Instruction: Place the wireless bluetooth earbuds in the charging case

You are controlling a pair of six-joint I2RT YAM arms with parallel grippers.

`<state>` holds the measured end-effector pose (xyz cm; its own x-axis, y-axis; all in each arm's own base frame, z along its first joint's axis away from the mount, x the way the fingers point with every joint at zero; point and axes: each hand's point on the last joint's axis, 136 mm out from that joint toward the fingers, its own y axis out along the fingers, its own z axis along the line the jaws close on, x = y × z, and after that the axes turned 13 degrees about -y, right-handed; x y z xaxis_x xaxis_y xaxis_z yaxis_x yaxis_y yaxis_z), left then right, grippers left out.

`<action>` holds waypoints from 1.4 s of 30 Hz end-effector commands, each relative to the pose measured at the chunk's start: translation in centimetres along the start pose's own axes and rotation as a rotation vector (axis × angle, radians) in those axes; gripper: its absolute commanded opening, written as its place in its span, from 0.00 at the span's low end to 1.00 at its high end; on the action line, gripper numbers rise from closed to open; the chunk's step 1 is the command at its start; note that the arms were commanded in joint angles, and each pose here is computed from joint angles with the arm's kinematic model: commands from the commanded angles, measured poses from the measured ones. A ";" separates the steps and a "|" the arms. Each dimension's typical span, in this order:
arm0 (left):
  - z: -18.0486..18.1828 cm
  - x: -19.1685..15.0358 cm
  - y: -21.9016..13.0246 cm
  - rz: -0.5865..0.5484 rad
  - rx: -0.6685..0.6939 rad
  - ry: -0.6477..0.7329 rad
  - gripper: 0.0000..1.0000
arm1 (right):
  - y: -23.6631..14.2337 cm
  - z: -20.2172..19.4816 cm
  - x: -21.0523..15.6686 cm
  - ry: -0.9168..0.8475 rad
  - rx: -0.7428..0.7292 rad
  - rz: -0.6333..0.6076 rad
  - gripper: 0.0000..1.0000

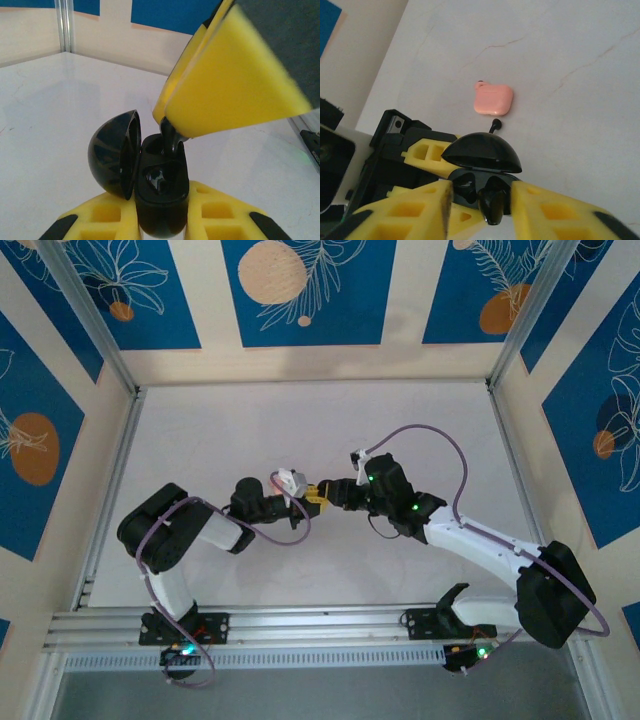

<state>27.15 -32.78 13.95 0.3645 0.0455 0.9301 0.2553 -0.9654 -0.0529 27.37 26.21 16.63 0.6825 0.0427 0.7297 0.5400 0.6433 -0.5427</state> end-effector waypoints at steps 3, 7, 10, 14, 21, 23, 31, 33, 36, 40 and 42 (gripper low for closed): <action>-1.5 1.5 -0.1 -0.057 -0.064 0.056 0.19 | -1.4 0.9 1.1 -0.011 0.034 -0.021 0.49; -1.8 1.5 -0.2 -0.056 -0.076 0.063 0.19 | -3.0 1.6 2.2 -0.008 0.094 -0.060 0.53; -2.2 1.5 -0.4 -0.054 -0.089 0.074 0.19 | -3.9 1.6 2.4 0.008 0.128 -0.056 0.54; -2.6 1.5 -0.6 -0.052 -0.106 0.088 0.20 | -4.9 1.2 2.4 0.031 0.155 -0.043 0.54; -2.8 1.6 -0.9 -0.057 -0.095 0.108 0.20 | -5.3 -0.1 1.5 0.068 0.103 0.029 0.52; -2.3 1.8 -1.2 -0.071 -0.053 0.104 0.19 | -5.2 -0.7 1.3 0.092 0.066 0.048 0.51; 1.1 3.4 -3.3 -0.149 0.129 -0.001 0.19 | -4.0 -3.6 0.4 0.218 -0.128 0.203 0.49; 1.9 3.9 -4.2 -0.169 0.163 -0.026 0.18 | -3.3 -4.0 0.2 0.248 -0.158 0.243 0.48; 3.8 4.6 -6.2 -0.214 0.246 -0.092 0.18 | -2.2 -4.7 0.0 0.320 -0.212 0.291 0.48; 5.4 5.1 -8.9 -0.259 0.341 -0.139 0.18 | 0.5 -4.7 -0.5 0.368 -0.241 0.372 0.48; 5.9 5.0 -9.8 -0.252 0.379 -0.153 0.18 | 2.0 -4.3 -0.7 0.376 -0.248 0.416 0.47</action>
<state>31.36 -23.00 15.86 0.3823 0.2773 0.8815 0.6033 -0.7975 -0.0108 30.42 23.34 14.07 0.9400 -0.0383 0.3390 0.3174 0.4621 -0.8281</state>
